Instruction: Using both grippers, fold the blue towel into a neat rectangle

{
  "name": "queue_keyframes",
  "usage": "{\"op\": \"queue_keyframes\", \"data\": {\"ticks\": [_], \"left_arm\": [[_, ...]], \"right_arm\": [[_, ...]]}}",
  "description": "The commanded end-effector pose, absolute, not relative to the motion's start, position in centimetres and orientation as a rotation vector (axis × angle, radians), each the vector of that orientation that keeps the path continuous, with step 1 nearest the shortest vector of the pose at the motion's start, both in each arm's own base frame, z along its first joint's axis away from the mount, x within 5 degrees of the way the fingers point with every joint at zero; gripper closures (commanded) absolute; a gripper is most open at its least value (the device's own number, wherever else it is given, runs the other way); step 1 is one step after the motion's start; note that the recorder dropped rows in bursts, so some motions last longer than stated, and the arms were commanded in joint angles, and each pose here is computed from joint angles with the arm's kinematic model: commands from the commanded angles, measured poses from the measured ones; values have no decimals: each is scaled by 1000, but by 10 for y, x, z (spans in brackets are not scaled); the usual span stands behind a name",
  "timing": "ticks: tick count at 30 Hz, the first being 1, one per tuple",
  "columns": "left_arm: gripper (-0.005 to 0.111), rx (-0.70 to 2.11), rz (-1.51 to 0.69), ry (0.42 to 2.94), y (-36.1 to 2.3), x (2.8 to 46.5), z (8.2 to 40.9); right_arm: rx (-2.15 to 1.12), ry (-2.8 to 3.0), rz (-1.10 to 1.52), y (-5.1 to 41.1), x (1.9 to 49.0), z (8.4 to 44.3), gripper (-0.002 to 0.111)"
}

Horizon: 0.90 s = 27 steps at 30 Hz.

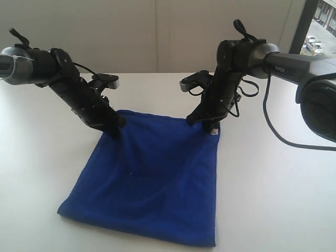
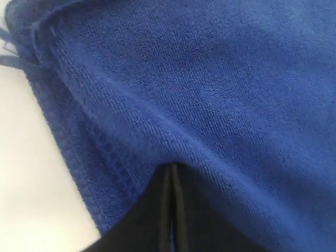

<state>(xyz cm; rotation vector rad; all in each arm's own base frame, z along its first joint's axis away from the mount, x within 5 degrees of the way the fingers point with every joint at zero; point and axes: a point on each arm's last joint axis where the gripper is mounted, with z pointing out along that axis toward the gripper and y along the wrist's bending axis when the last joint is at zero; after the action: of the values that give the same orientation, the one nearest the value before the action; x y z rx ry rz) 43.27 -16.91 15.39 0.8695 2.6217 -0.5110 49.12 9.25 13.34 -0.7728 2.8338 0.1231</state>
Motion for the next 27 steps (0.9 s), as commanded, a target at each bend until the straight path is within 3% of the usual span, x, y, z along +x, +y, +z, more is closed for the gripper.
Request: {"op": "queue_keyframes", "data": {"ticks": [1,10,19,27], "left_arm": [[107,878,-535,2673,-170,430,139],[107,879,-151,2796,-145,432,132],[107,869,-125,2787,-144,433,135],[107,822,-217,2693,-149,431,169]], "right_arm": [[-795,2878,123,88,490,115,108],[-795,2880,124,88,490,114,108],[-798,2886,125,88,489,114,108],[-789,2811,107,89,496,115,108]]}}
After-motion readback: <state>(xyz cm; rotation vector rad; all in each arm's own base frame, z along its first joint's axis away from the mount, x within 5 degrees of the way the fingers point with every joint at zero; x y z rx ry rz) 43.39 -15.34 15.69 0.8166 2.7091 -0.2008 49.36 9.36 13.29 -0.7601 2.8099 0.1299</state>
